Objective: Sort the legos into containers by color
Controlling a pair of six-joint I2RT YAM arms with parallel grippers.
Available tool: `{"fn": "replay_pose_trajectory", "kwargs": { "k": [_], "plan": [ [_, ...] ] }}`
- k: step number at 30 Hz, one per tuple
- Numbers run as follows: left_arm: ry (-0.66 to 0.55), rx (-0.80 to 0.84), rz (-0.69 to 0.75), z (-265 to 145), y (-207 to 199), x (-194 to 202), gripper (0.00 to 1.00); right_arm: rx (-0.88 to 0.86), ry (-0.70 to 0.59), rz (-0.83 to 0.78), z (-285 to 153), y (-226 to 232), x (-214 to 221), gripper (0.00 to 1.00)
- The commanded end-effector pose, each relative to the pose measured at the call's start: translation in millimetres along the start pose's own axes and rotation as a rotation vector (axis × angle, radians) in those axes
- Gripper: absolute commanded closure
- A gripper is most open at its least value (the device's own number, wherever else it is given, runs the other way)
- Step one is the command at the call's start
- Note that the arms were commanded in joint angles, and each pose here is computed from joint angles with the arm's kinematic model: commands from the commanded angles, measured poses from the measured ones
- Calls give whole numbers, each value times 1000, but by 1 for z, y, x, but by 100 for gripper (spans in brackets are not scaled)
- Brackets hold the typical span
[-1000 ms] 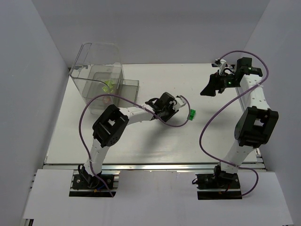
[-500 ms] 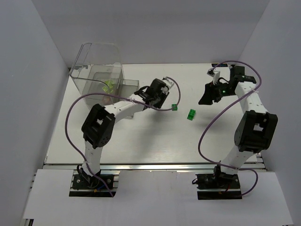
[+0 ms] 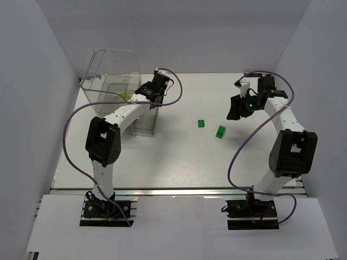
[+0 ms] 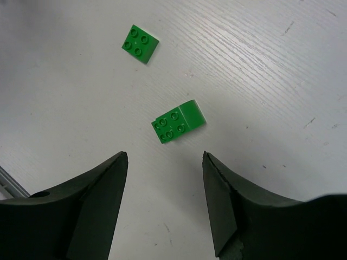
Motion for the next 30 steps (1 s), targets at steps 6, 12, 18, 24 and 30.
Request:
{"fn": "replay_pose_trajectory", "kwargs": {
  "k": [6, 12, 18, 24, 30],
  "plan": [
    [48, -101, -9, 10, 12, -5, 32, 169, 59, 119, 17, 13, -10, 37],
    [23, -70, -26, 6, 11, -15, 36, 154, 99, 231, 31, 25, -12, 32],
    [-74, 276, -88, -31, -7, -30, 87, 331, 242, 348, 36, 17, -9, 29],
    [-112, 444, -206, -74, -13, -10, 71, 374, 333, 426, 46, 22, 5, 22],
    [-150, 499, -282, -103, -4, -3, 61, 421, 369, 455, 62, 28, 14, 17]
  ]
}}
Point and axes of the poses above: each gripper's point midway between its finger pads, its own z axis out along the fingers, its own y axis along the line the jaws close on, x = y × z, the point moved 8 cm from there along -z, back along the fingers
